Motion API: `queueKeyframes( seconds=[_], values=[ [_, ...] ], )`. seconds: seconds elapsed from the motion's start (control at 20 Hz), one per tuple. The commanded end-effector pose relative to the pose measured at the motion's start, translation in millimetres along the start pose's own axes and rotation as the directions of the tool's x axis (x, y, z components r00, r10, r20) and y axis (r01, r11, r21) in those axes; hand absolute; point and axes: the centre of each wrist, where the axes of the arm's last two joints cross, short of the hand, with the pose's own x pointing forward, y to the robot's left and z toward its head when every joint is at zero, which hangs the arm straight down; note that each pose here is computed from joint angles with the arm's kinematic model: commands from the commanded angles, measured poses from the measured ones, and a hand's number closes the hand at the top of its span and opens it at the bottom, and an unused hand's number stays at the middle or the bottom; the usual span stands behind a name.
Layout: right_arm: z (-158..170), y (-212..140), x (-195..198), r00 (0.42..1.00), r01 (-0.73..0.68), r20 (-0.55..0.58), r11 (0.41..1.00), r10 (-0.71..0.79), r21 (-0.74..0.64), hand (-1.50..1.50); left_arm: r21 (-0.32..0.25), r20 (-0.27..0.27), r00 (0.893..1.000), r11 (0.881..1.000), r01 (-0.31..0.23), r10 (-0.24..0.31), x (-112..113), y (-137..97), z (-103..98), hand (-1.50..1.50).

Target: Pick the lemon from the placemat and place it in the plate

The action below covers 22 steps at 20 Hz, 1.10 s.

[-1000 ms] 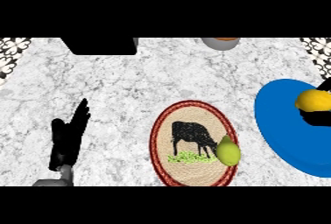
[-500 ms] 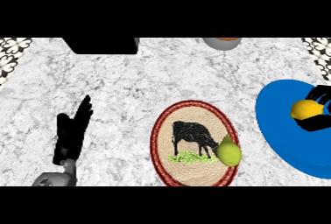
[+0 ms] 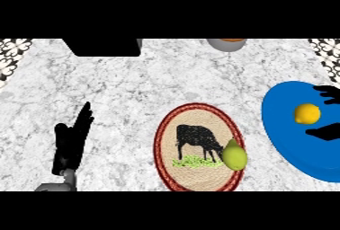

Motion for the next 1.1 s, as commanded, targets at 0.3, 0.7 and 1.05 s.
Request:
queueKeyframes(
  seconds=[0.3,0.7,1.05],
  values=[
    [13.7,-34.5,-25.1,0.803,0.581,0.264,0.800,-0.534,-0.148,-1.50,0.017,-0.014,1.000,1.000,-0.012,0.012,0.6,1.4,2.0,0.00],
    [39.8,-26.6,-83.5,0.750,0.644,0.254,0.762,-0.610,-0.071,-1.50,0.007,-0.014,1.000,1.000,-0.004,0.004,-3.4,4.3,5.9,0.00],
    [42.1,-19.0,-78.0,0.724,0.654,0.319,0.756,-0.612,-0.032,-1.50,-0.004,-0.028,0.999,1.000,-0.017,0.016,10.8,8.6,-6.4,0.00]
  ],
)
